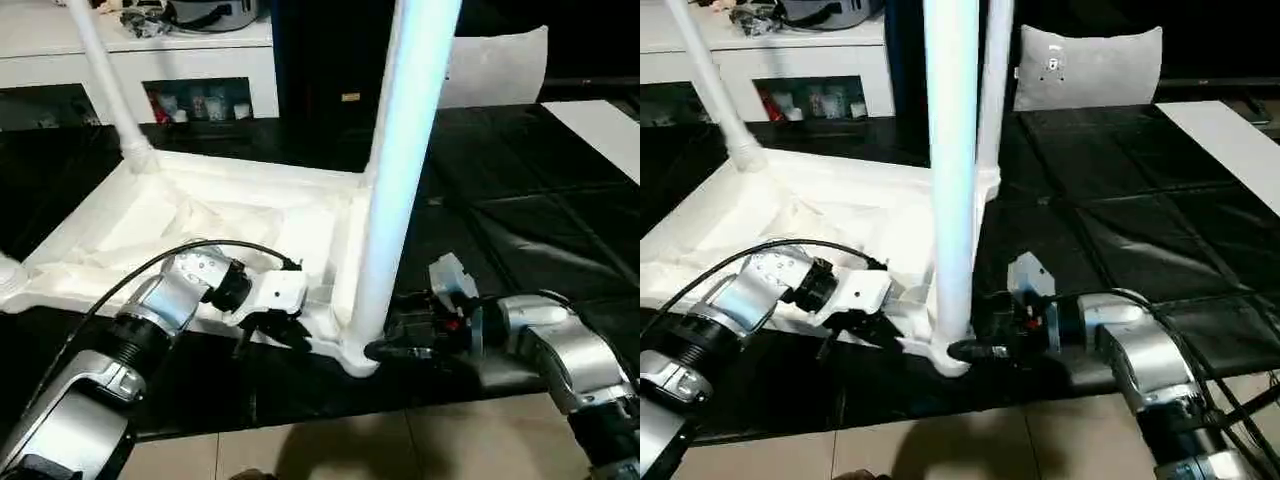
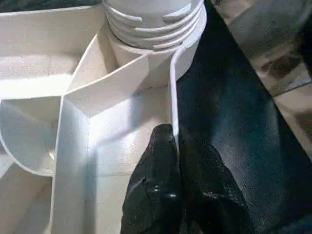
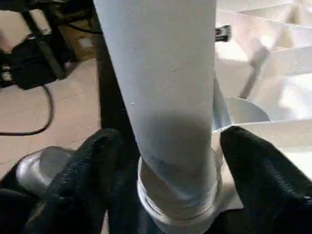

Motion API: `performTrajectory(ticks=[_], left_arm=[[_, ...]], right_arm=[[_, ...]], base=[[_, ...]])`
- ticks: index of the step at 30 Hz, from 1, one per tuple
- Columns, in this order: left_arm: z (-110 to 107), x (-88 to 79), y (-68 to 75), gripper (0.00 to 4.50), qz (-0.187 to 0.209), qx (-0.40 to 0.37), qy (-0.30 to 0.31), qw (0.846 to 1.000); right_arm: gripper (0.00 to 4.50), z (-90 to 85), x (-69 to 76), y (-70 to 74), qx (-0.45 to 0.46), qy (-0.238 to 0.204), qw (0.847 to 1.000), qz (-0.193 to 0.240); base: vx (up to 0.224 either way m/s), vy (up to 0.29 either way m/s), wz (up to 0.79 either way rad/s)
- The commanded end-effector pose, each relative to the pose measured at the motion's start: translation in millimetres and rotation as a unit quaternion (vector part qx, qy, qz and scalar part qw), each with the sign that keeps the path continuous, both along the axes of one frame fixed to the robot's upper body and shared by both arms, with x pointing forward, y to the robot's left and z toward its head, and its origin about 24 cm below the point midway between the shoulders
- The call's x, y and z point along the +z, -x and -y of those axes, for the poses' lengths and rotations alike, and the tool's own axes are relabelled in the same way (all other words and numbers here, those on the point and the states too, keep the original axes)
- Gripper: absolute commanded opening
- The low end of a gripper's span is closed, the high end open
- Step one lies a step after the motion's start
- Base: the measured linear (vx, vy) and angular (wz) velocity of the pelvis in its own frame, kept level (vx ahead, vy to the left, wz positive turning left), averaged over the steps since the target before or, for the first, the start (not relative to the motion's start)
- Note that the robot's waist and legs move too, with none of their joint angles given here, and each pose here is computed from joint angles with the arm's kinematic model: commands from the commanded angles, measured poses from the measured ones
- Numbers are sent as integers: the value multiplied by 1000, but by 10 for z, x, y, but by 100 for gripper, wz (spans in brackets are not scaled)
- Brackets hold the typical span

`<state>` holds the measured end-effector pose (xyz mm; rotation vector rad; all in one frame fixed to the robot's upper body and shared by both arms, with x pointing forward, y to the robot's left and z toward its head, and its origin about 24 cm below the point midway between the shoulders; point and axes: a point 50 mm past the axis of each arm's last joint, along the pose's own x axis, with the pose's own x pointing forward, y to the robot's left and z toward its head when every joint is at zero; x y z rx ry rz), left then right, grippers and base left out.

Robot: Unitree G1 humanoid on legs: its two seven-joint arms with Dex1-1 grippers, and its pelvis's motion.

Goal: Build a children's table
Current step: Rotate leg to tighten

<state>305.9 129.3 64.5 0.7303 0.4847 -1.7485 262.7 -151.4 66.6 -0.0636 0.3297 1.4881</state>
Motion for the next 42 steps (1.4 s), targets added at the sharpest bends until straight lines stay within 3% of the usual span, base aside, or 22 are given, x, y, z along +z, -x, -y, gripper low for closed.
performTrajectory(ticks=[1,4,6,8,11,23,29,31,35,36,37,39,41,42], left_arm=[[60,-46,60,0,-12,-45,-26,999],[73,-48,56,0,-11,-46,-26,999],[75,-50,55,0,-10,-46,-26,999],[74,-48,52,0,-10,-46,-26,999],[72,-49,47,0,-10,-45,-26,999],[65,-84,27,0,-16,19,-8,1000],[283,-46,27,0,-34,120,60,990],[421,-16,20,0,-37,153,83,984],[562,-6,-1,0,-34,183,96,978],[676,5,-26,0,-29,216,102,971],[676,5,-26,0,-29,216,102,971],[768,21,-67,0,-21,255,105,961],[856,62,-148,0,-6,312,116,943],[859,64,-151,0,-6,314,116,942]], right_arm=[[317,-28,40,-10,18,-2,1000,-3],[307,-32,27,-10,23,-1,1000,-13],[270,-30,25,-8,25,0,1000,-16],[269,-30,25,-12,27,1,999,-18],[227,-29,24,-13,28,1,999,-20],[195,-87,-23,85,29,-1,999,-26],[194,-148,-131,20,-104,10,995,-4],[193,-200,-155,-87,-185,4,983,0],[192,-271,-185,-175,-250,1,968,-4],[191,-327,-209,-232,-297,5,955,-4],[191,-327,-209,-232,-297,5,955,-4],[191,-381,-234,-296,-348,9,937,-4],[191,-419,-258,-423,-429,9,903,-12],[191,-421,-259,-430,-433,9,901,-13]], base=[[0,0,0],[0,0,0],[0,0,0],[0,0,0],[0,0,0],[0,0,0],[0,0,0],[0,0,0],[0,0,0],[0,0,0],[0,0,0],[0,0,0],[0,0,0],[0,0,0]])
